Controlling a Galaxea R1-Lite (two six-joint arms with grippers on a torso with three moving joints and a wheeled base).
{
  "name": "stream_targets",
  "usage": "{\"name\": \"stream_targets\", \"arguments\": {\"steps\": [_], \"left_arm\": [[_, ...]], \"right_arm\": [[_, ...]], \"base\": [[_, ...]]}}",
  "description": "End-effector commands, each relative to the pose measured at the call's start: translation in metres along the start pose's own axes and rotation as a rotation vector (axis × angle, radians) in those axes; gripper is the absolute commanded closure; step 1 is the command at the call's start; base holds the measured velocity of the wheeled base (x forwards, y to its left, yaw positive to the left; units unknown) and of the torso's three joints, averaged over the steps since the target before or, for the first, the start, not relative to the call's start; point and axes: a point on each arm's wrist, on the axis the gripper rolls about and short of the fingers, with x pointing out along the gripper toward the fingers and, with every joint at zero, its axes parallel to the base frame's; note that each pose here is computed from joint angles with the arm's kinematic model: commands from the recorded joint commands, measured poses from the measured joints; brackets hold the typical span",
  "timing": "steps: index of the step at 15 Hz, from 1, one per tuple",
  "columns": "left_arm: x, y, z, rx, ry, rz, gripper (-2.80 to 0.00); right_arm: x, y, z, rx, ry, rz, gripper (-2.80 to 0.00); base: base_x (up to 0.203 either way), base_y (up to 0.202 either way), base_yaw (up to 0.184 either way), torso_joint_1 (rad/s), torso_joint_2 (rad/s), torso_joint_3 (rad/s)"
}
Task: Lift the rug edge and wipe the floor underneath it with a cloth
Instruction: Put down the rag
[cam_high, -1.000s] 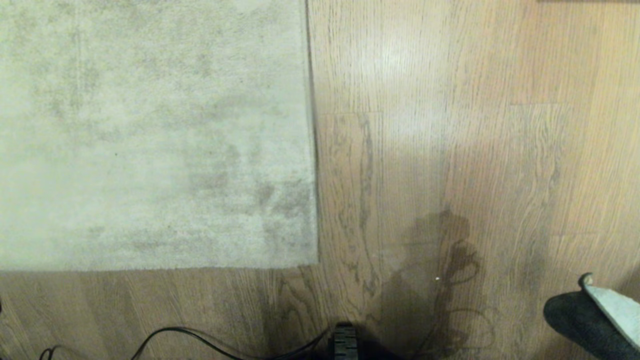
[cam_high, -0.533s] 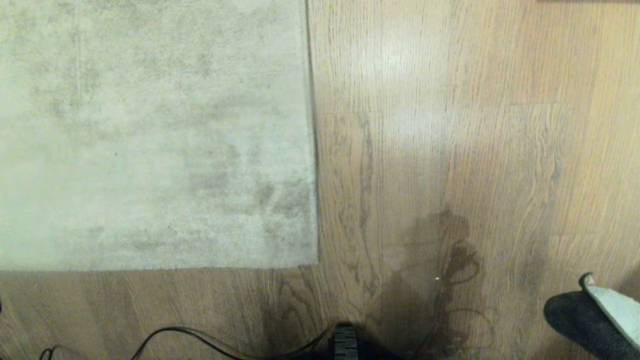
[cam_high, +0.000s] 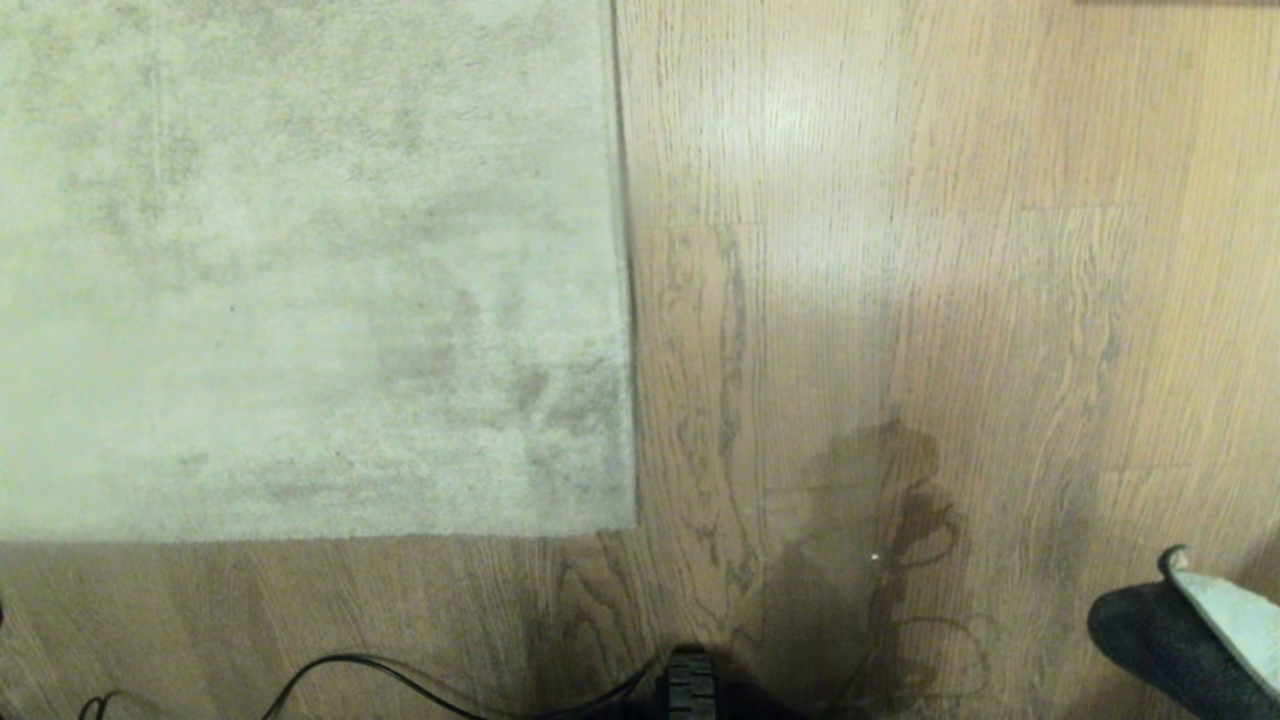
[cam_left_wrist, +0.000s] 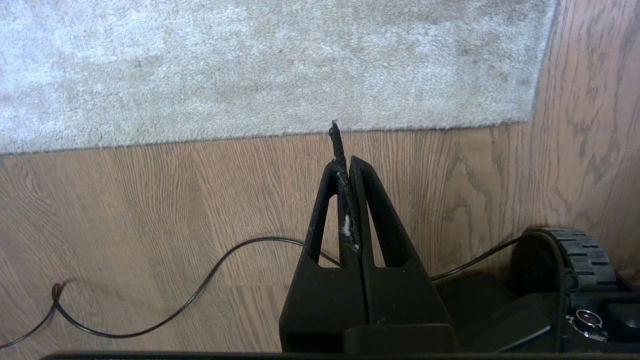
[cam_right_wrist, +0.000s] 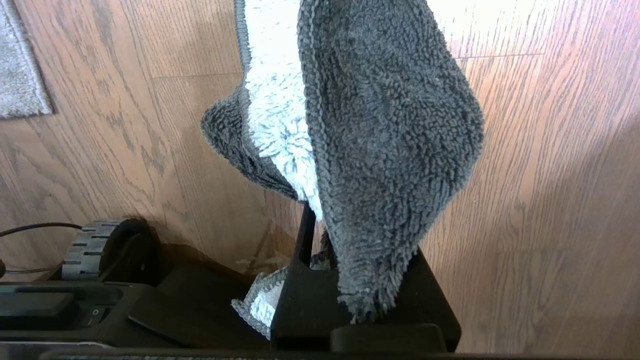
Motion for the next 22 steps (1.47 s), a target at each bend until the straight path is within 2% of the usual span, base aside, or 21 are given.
{"name": "stream_targets", "arguments": {"steps": [1,22], "left_arm": [[0.0000,0.0000,0.0001,-0.001,0.000,0.000,0.00],[0.0000,0.0001,0.0002,-0.013,-0.002,0.002,0.00]], "right_arm": [[0.0000,0.0000,0.0000,-0.001,0.000,0.001,0.00],[0.0001,0.0000,0.0001,0.001,0.001,0.001,0.00]], "base": [[0.000,0.000,0.000,0.000,0.00,0.000],[0.000,0.000,0.000,0.000,0.00,0.000]]}}
